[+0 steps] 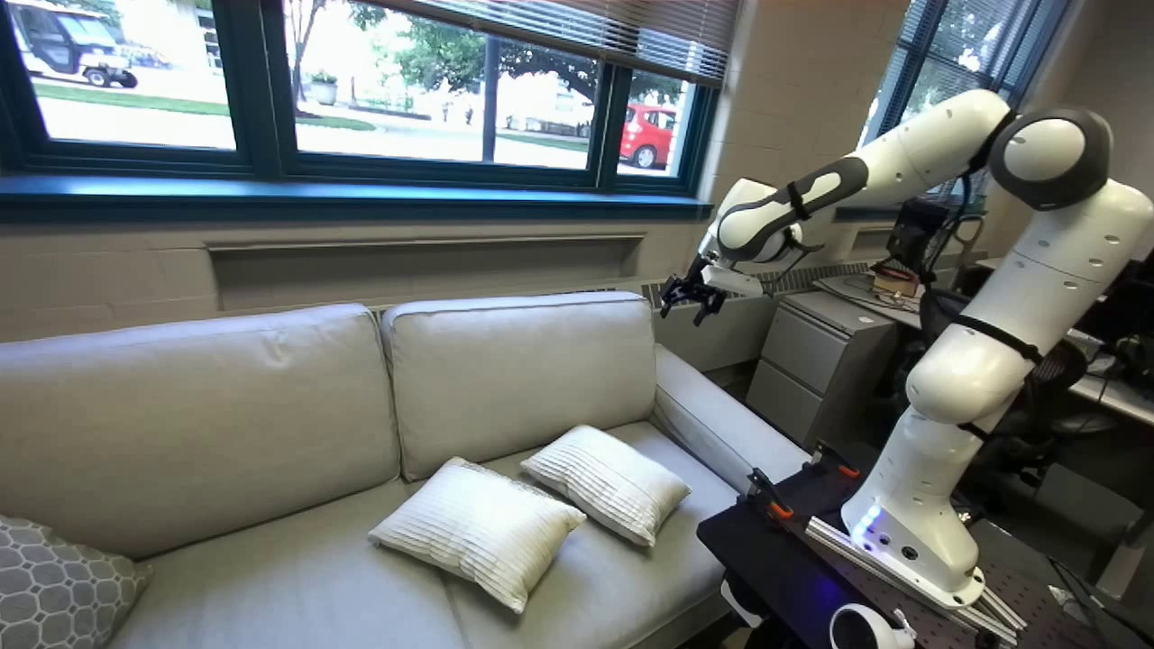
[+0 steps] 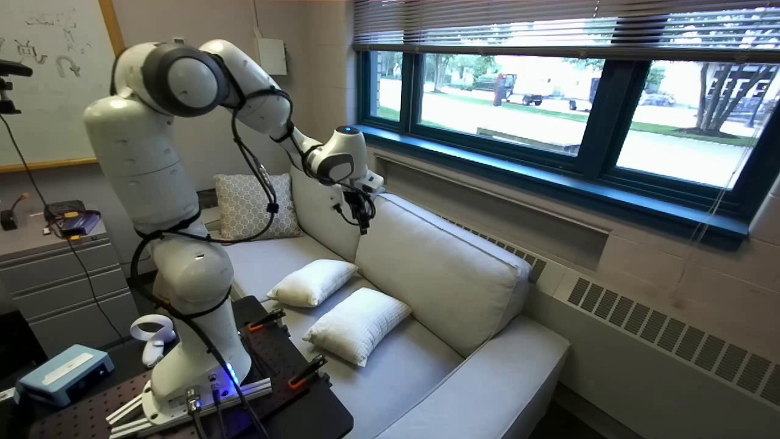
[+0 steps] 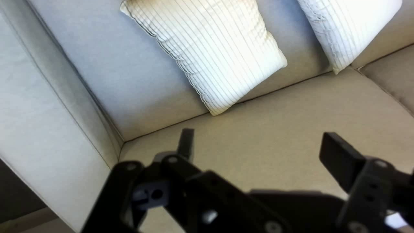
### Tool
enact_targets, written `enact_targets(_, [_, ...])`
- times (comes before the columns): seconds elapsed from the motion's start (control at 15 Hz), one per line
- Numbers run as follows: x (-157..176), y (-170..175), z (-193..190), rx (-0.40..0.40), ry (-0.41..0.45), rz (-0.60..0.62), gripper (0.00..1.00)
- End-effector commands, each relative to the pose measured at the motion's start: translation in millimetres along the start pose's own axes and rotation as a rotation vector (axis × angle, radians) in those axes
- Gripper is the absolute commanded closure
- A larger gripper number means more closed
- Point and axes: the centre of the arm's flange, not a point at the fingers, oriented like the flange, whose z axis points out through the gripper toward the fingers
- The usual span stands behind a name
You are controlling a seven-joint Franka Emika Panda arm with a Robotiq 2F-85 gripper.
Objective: Set the striped pillows against the armrest
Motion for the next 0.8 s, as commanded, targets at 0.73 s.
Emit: enact_targets(0.73, [97, 26, 233, 0.071, -0.324, 0.115, 0.0])
